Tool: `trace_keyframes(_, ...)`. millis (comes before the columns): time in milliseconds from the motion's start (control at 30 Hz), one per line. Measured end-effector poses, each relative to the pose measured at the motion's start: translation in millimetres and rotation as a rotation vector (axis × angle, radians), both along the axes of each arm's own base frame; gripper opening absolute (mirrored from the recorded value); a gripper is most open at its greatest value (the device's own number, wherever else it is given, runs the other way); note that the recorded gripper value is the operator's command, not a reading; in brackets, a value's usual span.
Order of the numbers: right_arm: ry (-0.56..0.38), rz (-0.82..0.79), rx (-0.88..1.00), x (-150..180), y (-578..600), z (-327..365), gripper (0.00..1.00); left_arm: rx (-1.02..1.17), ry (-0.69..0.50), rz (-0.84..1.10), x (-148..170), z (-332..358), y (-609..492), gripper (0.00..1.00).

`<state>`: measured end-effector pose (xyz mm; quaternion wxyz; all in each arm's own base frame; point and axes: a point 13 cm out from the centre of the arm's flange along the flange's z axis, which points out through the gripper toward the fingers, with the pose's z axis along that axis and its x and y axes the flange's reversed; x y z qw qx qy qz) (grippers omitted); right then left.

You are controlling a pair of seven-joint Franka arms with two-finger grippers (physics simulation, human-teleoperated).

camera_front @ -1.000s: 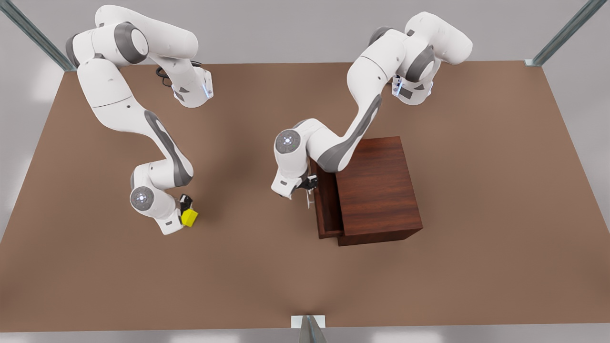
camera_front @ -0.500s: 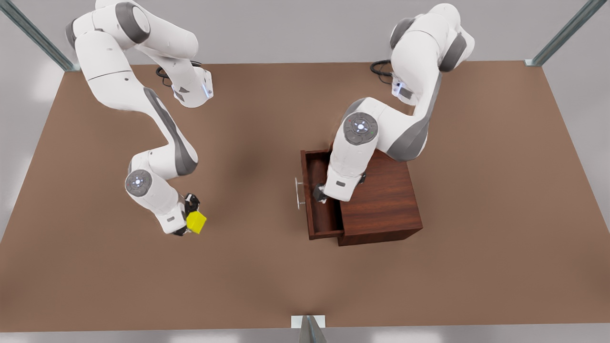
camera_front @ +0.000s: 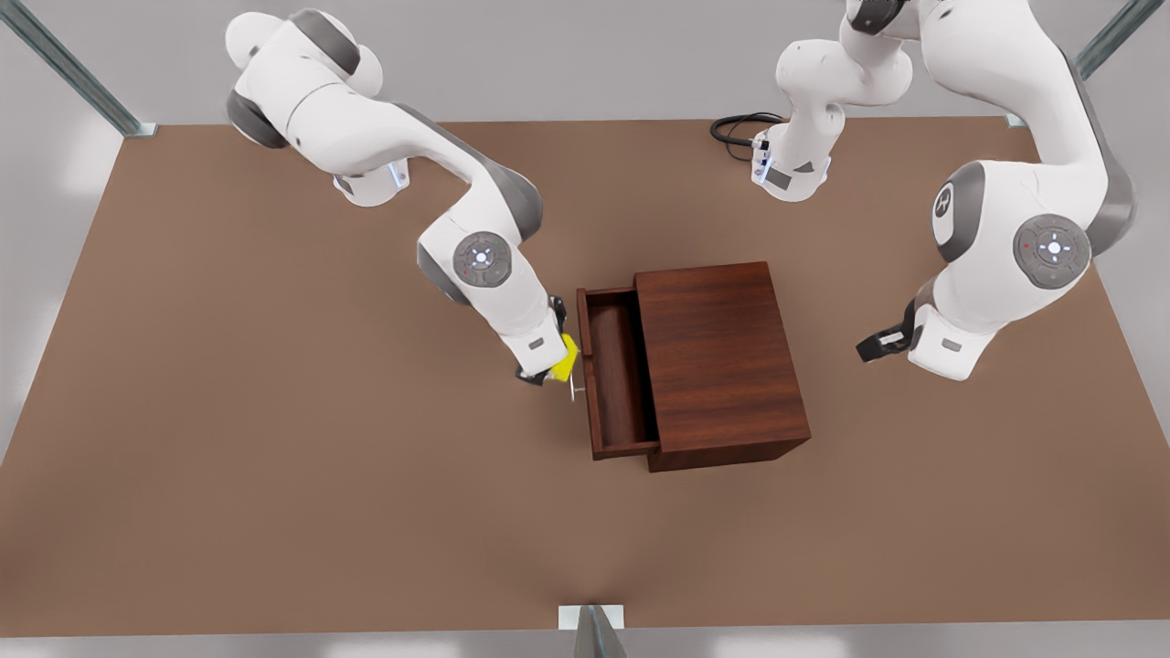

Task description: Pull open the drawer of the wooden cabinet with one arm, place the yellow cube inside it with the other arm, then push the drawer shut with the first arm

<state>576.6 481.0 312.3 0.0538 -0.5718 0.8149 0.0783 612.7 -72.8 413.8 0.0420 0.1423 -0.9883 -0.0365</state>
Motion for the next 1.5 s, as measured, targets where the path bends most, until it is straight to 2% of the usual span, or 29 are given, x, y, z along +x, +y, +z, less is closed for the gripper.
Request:
trace_keyframes(267, 0.015, -0.082, -0.109, -39, 59, -32, 0.72, -0.036, 0.029, -0.181, 9, -25, -29, 0.99)
trace_keyframes(800, -0.005, -0.144, -0.149, -63, 101, -73, 0.73, -0.056, 0.035, -0.333, 11, -27, -28, 0.99)
trace_keyframes(1067, -0.055, -0.068, -0.159, -55, 98, -66, 0.73, -0.059, 0.037, -0.367, 12, -27, -25, 0.99)
trace_keyframes(1467, -0.134, 0.196, -0.182, -53, 103, -65, 0.73, -0.061, 0.037, -0.398, 14, -29, -20, 0.99)
trace_keyframes(1500, -0.139, 0.220, -0.181, -53, 104, -65, 0.81, -0.061, 0.036, -0.399, 14, -29, -19, 0.99)
